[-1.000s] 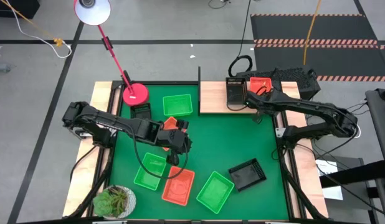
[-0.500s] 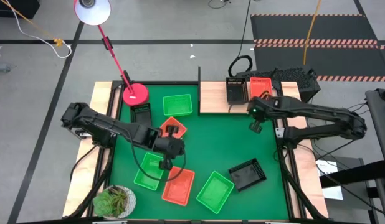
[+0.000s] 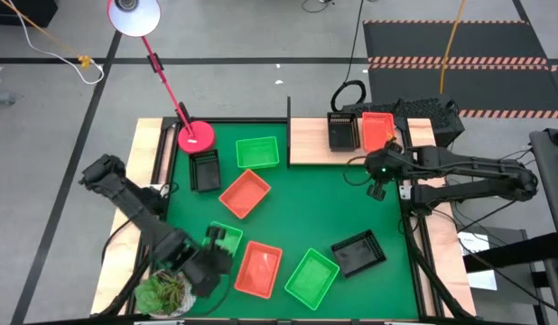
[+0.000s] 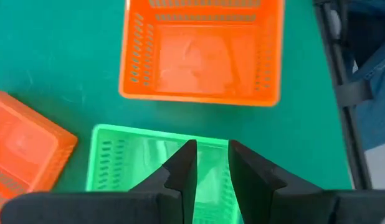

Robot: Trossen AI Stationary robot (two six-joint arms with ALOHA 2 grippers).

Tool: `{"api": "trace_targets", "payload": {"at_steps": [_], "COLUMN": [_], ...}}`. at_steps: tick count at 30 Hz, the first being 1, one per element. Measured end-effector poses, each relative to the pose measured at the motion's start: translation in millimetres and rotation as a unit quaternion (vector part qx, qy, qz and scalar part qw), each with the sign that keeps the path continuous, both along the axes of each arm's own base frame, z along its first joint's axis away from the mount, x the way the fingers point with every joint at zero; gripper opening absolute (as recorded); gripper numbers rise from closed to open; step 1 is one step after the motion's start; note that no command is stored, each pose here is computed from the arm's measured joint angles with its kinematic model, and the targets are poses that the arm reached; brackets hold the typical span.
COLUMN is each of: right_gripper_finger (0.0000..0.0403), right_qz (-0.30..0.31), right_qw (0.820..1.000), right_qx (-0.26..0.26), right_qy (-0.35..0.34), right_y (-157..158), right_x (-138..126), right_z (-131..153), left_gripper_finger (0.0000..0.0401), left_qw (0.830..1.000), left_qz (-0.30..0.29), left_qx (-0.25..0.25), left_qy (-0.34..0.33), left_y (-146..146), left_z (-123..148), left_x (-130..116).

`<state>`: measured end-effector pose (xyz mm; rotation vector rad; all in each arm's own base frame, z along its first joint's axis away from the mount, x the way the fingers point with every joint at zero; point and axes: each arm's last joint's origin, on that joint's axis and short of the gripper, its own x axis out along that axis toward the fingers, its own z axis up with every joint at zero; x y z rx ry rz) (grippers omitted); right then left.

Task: Stack baskets on shelf by color
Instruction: Put the bottom left green bin on the shelf

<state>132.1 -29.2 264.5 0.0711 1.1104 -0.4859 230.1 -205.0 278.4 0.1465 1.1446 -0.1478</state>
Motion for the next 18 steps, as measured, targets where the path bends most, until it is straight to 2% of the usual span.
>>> {"api": "trace_targets", "payload": {"at_steps": [6,11,14,18], "right_gripper_finger": [0.0000,0.0000,0.0000,0.0000], "right_qz": [0.010,0.023,0.026,0.031], "right_qw": [1.000,0.999,0.999,0.999], "right_qx": [-0.002,-0.009,-0.011,-0.013], "right_qy": [-0.016,-0.027,-0.027,-0.025], "right_y": [2.3,2.3,2.3,2.3], "right_x": [4.1,7.0,7.1,7.1], "right_z": [1.1,2.5,2.7,2.7], "left_gripper_finger": [0.0157,0.0214,0.0227,0.0221], "left_qw": [1.000,0.999,0.999,0.999], "left_qz": [0.027,0.022,0.012,0.008], "left_qx": [0.001,0.018,0.009,-0.018], "left_qy": [0.006,0.025,0.040,0.049], "left_y": [-12.3,-10.4,-8.7,-7.0], "left_z": [-13.6,-33.0,-42.3,-55.5], "left_x": [-17.7,-24.7,-24.7,-22.3]}}
